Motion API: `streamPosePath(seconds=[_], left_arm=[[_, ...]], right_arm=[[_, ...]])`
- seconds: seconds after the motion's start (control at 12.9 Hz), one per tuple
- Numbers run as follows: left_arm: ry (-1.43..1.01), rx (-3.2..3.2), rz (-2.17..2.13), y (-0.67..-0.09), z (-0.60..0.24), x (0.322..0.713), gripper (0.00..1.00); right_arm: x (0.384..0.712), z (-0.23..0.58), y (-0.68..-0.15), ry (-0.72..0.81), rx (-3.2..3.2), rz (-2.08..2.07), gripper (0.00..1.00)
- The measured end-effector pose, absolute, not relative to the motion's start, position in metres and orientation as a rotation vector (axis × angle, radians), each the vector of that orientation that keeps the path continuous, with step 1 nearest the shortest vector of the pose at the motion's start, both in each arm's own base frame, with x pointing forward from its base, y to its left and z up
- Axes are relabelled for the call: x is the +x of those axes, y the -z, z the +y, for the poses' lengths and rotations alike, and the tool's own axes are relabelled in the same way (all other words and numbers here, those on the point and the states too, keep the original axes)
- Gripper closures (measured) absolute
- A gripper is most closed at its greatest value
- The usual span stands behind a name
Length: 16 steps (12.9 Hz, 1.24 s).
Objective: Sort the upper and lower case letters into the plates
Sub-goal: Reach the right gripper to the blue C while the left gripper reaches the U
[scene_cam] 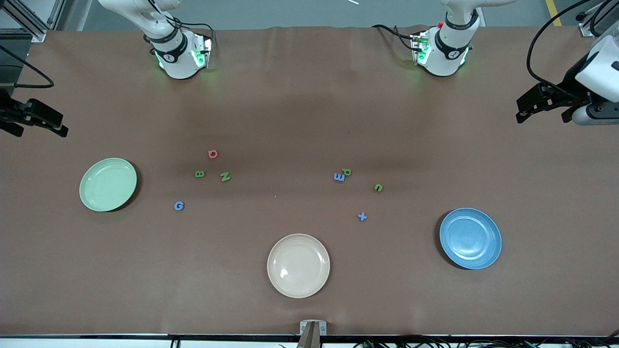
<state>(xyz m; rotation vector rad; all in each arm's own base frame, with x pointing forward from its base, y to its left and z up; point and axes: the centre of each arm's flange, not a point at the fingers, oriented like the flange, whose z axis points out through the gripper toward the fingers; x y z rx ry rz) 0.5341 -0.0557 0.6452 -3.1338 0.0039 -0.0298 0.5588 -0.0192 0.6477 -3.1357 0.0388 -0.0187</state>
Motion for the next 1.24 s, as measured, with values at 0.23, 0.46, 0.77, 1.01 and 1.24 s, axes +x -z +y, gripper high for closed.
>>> streamPosePath(seconds=[0.23,0.46,0.77,1.01,1.24], left_arm=[[0.028,-3.134,-0.003,-0.645,-0.053,0.534,0.00],[0.022,-3.135,-0.003,-0.643,-0.053,0.537,0.00],[-0.034,-3.141,0.025,-0.592,-0.071,0.562,0.00],[0.018,-3.157,-0.070,-0.530,-0.114,0.574,0.00],[0.009,-3.175,-0.276,-0.458,-0.175,0.570,0.00]], right_arm=[[0.559,-0.019,-0.648,0.019,-3.136,0.039,0.00],[0.559,-0.019,-0.648,0.019,-3.136,0.039,0.00],[0.559,-0.019,-0.648,0.021,-3.136,0.039,0.00],[0.561,-0.017,-0.644,0.006,-3.136,0.031,0.00],[0.571,-0.003,-0.626,-0.044,-3.136,-0.006,0.00]])
